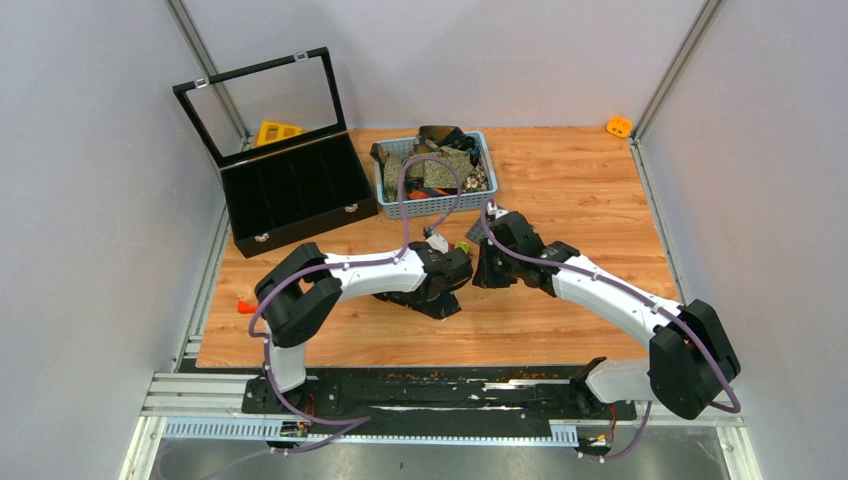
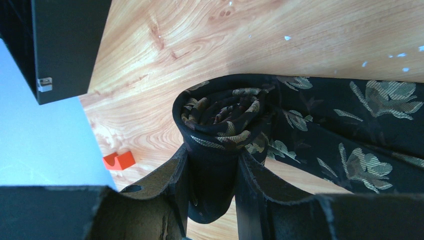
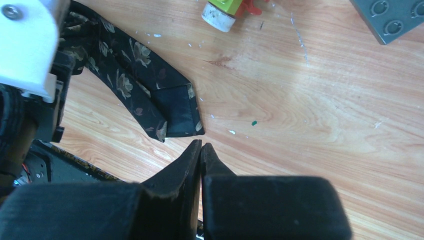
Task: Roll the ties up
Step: Roll the tie at the center of the board.
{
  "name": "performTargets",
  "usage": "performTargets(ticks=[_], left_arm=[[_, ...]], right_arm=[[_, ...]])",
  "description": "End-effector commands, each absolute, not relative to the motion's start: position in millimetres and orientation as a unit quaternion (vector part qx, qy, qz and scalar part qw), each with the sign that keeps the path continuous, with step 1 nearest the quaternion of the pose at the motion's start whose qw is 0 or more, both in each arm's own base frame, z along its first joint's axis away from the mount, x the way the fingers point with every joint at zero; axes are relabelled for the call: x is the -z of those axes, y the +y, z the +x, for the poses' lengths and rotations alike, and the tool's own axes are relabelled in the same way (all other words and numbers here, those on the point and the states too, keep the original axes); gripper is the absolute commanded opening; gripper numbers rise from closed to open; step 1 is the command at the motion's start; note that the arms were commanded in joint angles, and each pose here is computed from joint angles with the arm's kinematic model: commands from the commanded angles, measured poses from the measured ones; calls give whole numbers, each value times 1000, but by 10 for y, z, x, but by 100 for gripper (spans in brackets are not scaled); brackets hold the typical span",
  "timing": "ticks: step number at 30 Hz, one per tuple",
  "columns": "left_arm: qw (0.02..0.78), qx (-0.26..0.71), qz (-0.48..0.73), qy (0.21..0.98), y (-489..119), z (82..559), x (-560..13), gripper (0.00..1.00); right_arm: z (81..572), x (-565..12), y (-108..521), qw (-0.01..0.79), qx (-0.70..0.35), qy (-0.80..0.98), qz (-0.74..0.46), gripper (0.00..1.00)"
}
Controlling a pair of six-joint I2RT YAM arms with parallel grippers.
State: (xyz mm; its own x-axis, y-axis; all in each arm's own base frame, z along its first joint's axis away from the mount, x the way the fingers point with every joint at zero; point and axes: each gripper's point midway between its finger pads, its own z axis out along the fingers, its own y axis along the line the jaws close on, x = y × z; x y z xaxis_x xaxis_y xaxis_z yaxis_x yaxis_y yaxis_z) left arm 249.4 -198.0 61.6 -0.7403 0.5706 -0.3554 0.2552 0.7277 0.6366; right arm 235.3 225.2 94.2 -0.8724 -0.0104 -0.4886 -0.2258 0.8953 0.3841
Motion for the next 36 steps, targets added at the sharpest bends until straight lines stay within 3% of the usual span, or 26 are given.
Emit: performTargets(ticks=[1, 15, 36], left_arm=[[297, -295, 216, 882, -2140, 2530, -651, 23], [277, -264, 223, 896, -2471, 2418, -393, 41], [293, -101, 214, 926, -2941, 2384, -721, 69]], right_arm=[[2386, -1041, 2226, 263, -226, 936, -54, 5], [2351, -1098, 2166, 270, -225, 935, -51, 5], [2267, -1217, 2097, 278, -230, 932, -47, 5]])
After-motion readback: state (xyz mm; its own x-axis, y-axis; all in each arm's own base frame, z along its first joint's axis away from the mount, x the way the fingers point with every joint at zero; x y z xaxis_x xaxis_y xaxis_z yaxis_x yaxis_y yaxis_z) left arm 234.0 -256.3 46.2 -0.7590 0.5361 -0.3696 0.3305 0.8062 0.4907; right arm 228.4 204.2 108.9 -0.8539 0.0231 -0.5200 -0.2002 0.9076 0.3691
